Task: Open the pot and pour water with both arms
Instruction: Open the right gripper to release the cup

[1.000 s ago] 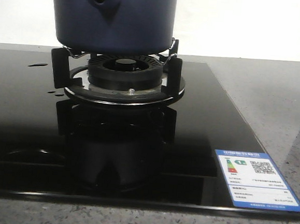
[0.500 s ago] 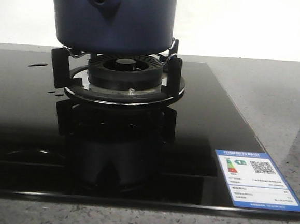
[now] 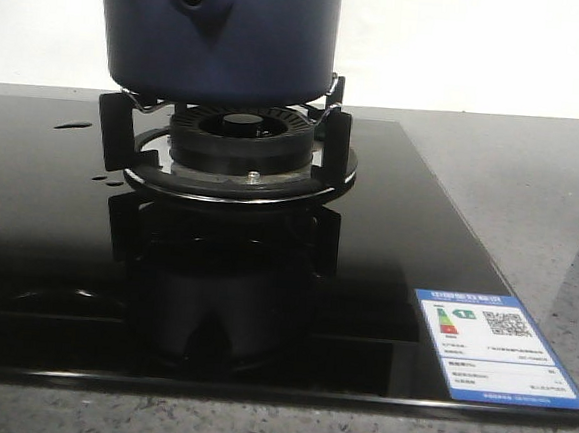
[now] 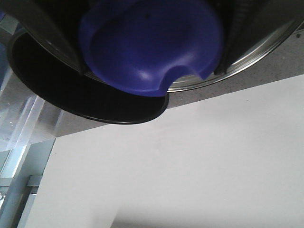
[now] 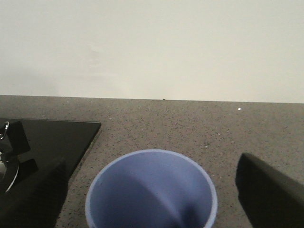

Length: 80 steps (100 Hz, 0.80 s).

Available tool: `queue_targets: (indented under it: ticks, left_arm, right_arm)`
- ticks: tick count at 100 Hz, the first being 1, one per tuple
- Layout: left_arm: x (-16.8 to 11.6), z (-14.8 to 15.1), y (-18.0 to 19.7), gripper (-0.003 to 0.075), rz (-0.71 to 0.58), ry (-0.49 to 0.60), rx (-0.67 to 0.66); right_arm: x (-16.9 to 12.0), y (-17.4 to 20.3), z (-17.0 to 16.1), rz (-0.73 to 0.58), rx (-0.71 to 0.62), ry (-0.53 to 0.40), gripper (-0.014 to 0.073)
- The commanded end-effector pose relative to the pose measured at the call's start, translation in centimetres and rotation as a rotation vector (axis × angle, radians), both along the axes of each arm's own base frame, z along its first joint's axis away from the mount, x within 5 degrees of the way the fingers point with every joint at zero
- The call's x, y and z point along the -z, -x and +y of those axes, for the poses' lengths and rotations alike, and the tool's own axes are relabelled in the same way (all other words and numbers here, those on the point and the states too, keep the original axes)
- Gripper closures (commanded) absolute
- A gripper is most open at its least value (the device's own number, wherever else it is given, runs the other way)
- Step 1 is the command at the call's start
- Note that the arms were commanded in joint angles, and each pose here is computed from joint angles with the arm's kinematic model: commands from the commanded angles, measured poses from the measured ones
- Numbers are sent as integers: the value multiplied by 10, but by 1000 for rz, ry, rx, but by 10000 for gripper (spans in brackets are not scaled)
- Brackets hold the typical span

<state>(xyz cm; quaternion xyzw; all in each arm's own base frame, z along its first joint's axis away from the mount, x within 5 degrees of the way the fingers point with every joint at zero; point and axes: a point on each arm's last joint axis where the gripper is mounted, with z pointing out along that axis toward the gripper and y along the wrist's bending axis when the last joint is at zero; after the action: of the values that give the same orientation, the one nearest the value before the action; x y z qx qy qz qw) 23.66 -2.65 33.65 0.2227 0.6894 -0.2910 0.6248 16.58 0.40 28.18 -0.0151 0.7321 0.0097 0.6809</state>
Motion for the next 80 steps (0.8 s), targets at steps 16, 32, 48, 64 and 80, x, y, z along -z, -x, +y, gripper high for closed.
queue_targets:
  ticks: [16,32,48,64,80]
  left_arm:
    - [-26,-15,9,471,-99,110,104]
    - [-27,-27,11,471,-101,109,155]
    - [-30,-33,13,471,-106,134,178]
    - [-35,-40,13,471,-121,130,203]
    - [-46,-47,12,471,-146,117,201]
  right_arm:
    - [-35,31,-1,-198,7,-5,-50]
    - [-44,53,-2,-254,16,-32,-1]
    - [-47,72,-3,-268,24,-85,198]
    - [-49,87,-4,-292,23,-99,402]
    - [-47,91,-4,-268,22,-154,461]
